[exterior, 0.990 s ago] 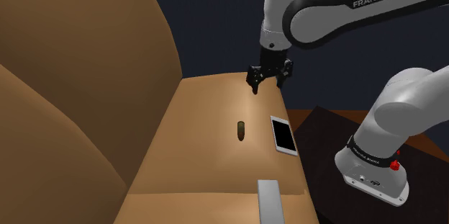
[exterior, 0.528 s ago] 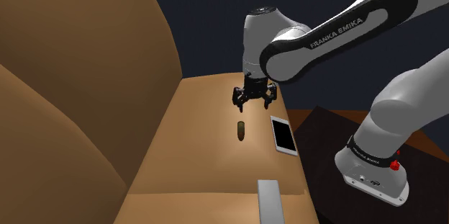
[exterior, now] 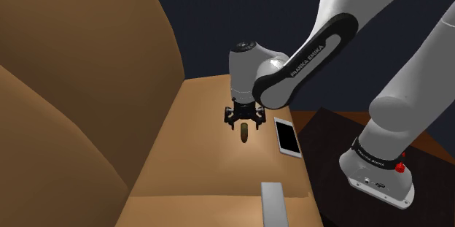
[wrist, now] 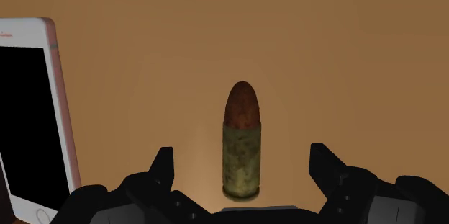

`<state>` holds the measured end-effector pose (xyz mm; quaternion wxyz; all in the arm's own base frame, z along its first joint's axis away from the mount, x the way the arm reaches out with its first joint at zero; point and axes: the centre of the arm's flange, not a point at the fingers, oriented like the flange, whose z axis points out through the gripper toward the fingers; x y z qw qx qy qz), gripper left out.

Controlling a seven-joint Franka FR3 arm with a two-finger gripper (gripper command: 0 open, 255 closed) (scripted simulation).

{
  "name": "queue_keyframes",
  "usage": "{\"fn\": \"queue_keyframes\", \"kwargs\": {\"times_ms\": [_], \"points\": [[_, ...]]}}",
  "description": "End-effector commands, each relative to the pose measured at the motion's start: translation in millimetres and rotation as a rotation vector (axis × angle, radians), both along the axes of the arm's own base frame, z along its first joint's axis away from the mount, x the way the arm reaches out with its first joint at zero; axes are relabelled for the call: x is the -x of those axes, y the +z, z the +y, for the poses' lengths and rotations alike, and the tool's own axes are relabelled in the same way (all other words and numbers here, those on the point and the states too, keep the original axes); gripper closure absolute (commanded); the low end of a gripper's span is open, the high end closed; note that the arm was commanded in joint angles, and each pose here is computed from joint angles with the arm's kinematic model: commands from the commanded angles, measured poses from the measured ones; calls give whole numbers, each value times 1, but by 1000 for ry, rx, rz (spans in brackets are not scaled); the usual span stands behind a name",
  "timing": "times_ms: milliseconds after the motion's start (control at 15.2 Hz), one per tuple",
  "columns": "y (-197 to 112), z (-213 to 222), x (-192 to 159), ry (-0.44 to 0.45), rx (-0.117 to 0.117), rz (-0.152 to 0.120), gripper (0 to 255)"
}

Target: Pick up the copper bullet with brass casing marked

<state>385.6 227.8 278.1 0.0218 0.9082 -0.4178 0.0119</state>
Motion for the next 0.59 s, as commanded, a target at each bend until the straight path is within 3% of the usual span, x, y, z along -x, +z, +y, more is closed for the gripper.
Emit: {"fn": "queue_keyframes", "kwargs": {"times_ms": [0,462,528], "points": [[-12,2,-2,-8,-1,-1,0],[-36,2,-2,-8,-1,-1,0],[-36,2,-2,-8,-1,-1,255]]}}
